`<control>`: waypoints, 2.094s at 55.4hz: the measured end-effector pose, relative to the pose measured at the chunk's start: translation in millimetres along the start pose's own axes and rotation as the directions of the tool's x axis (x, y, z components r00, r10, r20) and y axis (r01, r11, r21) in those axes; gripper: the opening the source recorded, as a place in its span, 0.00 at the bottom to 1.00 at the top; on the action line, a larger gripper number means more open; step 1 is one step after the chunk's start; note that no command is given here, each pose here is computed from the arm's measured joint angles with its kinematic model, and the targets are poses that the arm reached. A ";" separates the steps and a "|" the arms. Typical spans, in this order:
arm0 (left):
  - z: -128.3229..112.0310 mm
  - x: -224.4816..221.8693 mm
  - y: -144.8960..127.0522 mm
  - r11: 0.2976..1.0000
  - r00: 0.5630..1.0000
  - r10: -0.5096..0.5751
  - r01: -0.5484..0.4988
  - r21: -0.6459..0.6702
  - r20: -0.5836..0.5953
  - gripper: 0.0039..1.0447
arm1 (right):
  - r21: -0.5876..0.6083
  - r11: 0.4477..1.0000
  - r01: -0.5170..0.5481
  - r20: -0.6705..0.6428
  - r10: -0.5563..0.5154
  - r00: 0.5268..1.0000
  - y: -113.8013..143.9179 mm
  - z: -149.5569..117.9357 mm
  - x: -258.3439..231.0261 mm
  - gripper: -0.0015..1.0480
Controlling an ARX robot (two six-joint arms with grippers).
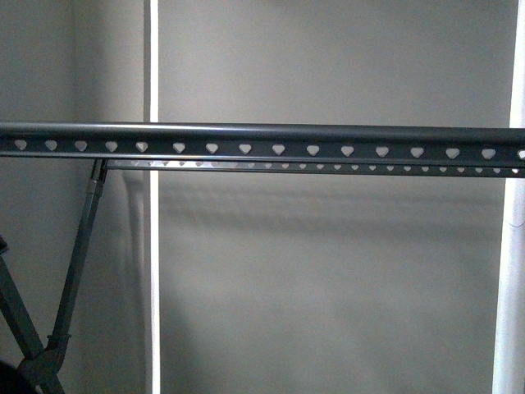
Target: Hang clothes on hanger
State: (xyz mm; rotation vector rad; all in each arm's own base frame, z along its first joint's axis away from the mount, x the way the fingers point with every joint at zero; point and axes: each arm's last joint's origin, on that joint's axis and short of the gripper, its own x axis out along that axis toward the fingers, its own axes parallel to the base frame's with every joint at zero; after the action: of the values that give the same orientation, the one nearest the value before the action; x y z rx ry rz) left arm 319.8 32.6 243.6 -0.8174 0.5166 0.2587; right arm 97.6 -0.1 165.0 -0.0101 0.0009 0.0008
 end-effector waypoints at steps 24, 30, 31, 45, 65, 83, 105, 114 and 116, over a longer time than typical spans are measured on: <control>-68.4 -92.4 5.6 0.359 0.757 -0.312 0.653 0.667 -0.574 0.05 | 0.000 1.000 0.000 0.000 0.000 1.000 0.0 0.0 0.0 0.93; -64.8 -93.6 -2.7 -0.018 0.762 -0.387 0.556 0.831 -0.519 0.05 | 0.000 1.000 0.000 0.000 0.000 1.000 0.0 0.0 0.0 0.93; -64.0 -93.4 -4.5 -0.107 0.763 -0.400 0.511 0.853 -0.508 0.05 | 0.000 1.000 0.000 0.000 0.000 1.000 0.0 0.0 0.0 0.93; -58.4 -68.3 -34.2 -0.762 0.749 -0.449 -0.036 0.647 -0.487 0.05 | 0.000 1.000 0.000 0.000 0.000 1.000 0.0 0.0 0.0 0.93; -50.6 -37.9 -77.5 -0.846 0.715 -0.532 -0.430 0.316 -0.454 0.05 | 0.000 1.000 0.000 0.000 0.000 1.000 0.0 0.0 0.0 0.93; -50.5 -37.6 -77.3 -0.848 0.720 -0.529 -0.452 0.276 -0.449 0.05 | 0.000 1.000 0.000 0.000 0.000 1.000 0.0 0.0 0.0 0.93; -50.4 -37.6 -77.3 -0.848 0.720 -0.529 -0.452 0.275 -0.449 0.05 | -0.047 0.924 -0.379 -0.222 0.360 0.906 -7.3 8.8 10.2 0.93; -51.5 -37.6 -78.2 -0.848 0.717 -0.530 -0.454 0.274 -0.453 0.05 | -0.441 0.755 -0.485 -0.173 0.458 0.872 -14.4 32.6 40.5 0.93; -50.8 -37.3 -77.7 -0.848 0.719 -0.529 -0.453 0.274 -0.450 0.05 | -0.571 0.674 -0.469 -0.150 0.475 0.867 -14.5 40.8 50.1 0.93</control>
State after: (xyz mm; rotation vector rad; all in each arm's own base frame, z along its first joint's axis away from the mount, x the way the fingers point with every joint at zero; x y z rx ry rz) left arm 303.0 -57.8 283.0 1.7949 -0.4883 -0.8324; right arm 147.8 -14.1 205.9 -0.6492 -0.0079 0.5324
